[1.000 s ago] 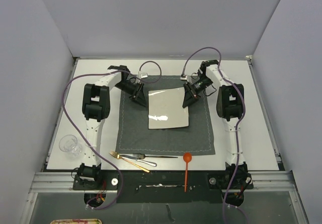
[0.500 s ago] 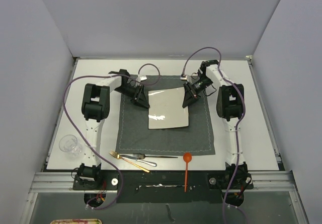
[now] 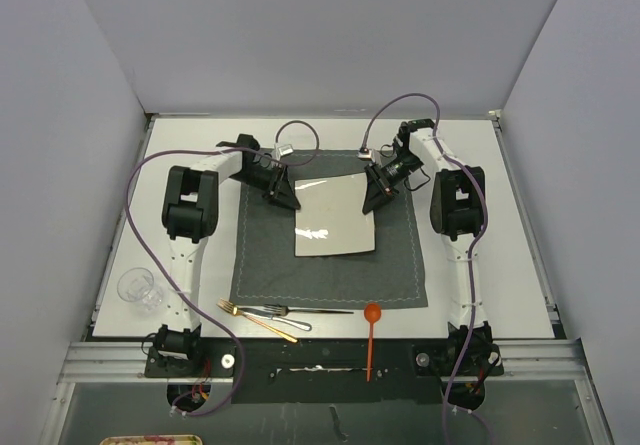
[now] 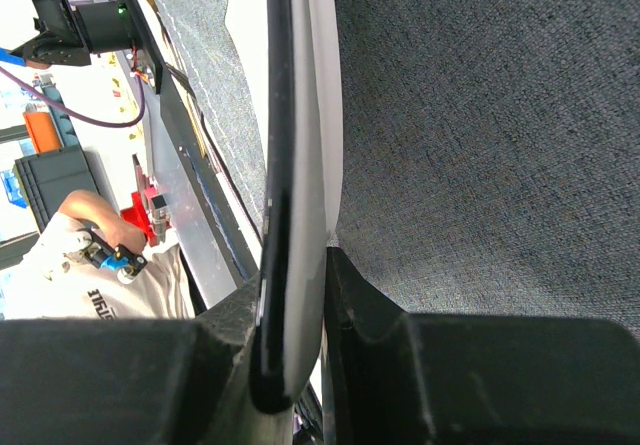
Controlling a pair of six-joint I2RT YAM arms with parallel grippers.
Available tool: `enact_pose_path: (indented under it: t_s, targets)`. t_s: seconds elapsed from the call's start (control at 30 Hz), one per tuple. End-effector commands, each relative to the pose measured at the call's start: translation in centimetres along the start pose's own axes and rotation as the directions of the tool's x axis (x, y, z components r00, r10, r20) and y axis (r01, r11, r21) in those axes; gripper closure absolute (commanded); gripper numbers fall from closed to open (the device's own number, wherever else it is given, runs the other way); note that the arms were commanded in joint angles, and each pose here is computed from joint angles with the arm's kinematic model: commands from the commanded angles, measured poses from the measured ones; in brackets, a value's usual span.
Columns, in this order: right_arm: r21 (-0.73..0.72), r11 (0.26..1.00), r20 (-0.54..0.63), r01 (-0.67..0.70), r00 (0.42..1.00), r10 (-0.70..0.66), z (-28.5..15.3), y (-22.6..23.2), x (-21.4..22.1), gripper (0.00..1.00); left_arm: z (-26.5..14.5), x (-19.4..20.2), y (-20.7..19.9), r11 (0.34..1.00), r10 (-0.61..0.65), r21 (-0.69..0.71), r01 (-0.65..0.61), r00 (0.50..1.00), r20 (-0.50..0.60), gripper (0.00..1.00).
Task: Set the dinner table for one person
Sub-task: Place the plate on the napkin.
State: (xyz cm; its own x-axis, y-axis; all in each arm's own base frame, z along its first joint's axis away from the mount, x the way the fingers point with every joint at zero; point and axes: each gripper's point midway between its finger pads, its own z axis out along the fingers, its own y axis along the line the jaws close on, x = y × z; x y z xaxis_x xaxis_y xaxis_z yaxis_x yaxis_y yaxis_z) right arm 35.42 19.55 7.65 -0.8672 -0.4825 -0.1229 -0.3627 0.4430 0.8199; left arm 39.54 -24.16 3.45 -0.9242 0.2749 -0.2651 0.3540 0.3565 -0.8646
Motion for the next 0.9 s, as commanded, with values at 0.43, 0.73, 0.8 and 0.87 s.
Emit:
enact_pose_path:
  t_s: [0.43,0.73,0.8,0.87]
  targets:
    - [-0.050,0.997,0.055,0.065,0.997,-0.062,-0.8,2.9,-1.0,1.00,0.7,-1.0,-3.6,0.992,0.109,0.060,-0.109,0.994,0.004,0.99]
    - [-0.052,0.996,0.055,0.069,0.996,-0.066,-0.8,3.0,-1.1,1.00,0.4,-1.2,-4.2,0.990,0.128,0.057,-0.127,0.992,0.001,1.00]
    - [-0.053,0.996,0.058,0.073,0.996,-0.070,-0.8,3.2,-1.1,1.00,0.3,-1.3,-4.6,0.990,0.131,0.060,-0.130,0.991,-0.002,1.00]
    - [-0.056,0.996,0.061,0.074,0.996,-0.071,-0.8,3.2,-1.2,1.00,0.1,-1.5,-4.9,0.989,0.134,0.061,-0.133,0.991,-0.004,1.00]
